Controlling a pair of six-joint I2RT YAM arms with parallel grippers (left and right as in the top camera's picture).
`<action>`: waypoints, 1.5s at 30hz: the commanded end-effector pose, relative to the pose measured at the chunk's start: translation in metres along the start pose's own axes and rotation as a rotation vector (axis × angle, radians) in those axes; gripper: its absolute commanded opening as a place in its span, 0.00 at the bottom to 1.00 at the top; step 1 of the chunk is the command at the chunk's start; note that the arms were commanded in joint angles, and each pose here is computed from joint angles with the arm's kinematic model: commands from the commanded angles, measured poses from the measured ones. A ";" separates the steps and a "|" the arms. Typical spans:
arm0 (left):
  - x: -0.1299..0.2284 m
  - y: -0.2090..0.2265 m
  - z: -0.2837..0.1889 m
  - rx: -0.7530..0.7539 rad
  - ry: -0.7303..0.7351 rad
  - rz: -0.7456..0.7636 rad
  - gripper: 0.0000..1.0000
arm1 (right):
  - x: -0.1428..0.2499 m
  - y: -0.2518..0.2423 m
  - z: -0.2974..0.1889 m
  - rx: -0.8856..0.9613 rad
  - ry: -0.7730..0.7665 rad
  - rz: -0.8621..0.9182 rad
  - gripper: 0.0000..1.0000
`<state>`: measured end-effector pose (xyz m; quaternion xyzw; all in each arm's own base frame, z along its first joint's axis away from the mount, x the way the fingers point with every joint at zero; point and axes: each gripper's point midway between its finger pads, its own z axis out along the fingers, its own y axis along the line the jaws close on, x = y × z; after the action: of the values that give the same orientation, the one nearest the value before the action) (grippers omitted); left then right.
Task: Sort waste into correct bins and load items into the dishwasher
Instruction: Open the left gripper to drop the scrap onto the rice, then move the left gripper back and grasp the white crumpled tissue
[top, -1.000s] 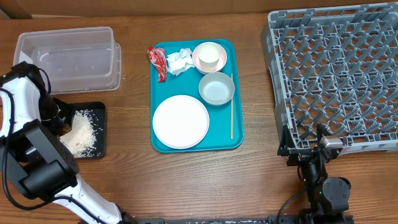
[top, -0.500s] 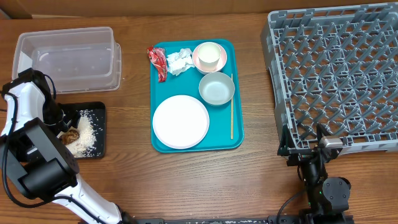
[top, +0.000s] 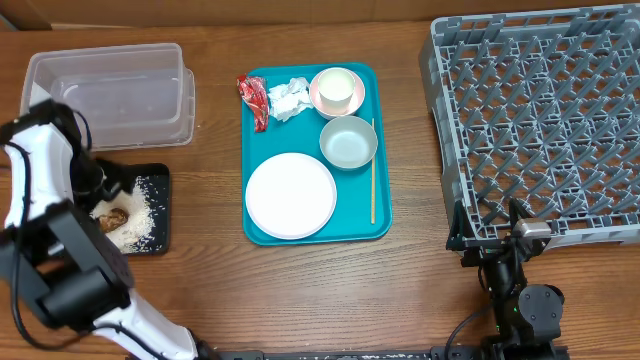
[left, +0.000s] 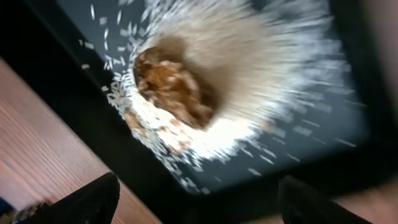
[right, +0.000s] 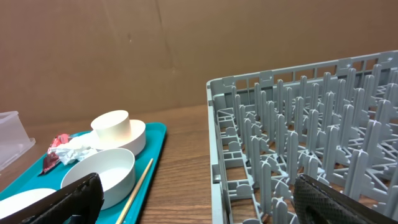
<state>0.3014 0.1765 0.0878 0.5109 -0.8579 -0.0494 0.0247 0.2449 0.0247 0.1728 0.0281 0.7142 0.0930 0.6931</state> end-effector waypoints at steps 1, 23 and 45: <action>-0.001 -0.020 -0.079 0.166 -0.180 0.054 0.84 | 0.002 -0.001 0.000 0.006 -0.002 -0.007 1.00; 0.165 -0.259 -0.140 0.612 -0.416 0.751 0.99 | 0.002 -0.001 0.000 0.005 -0.002 -0.007 1.00; 0.172 -0.328 0.007 0.463 -0.346 0.774 0.92 | 0.002 -0.001 0.000 0.005 -0.002 -0.007 1.00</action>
<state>0.5021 -0.1315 0.0551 0.1270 -0.9643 0.0826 -0.2170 0.2449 0.0247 0.1729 0.0281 0.7141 0.0930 0.6933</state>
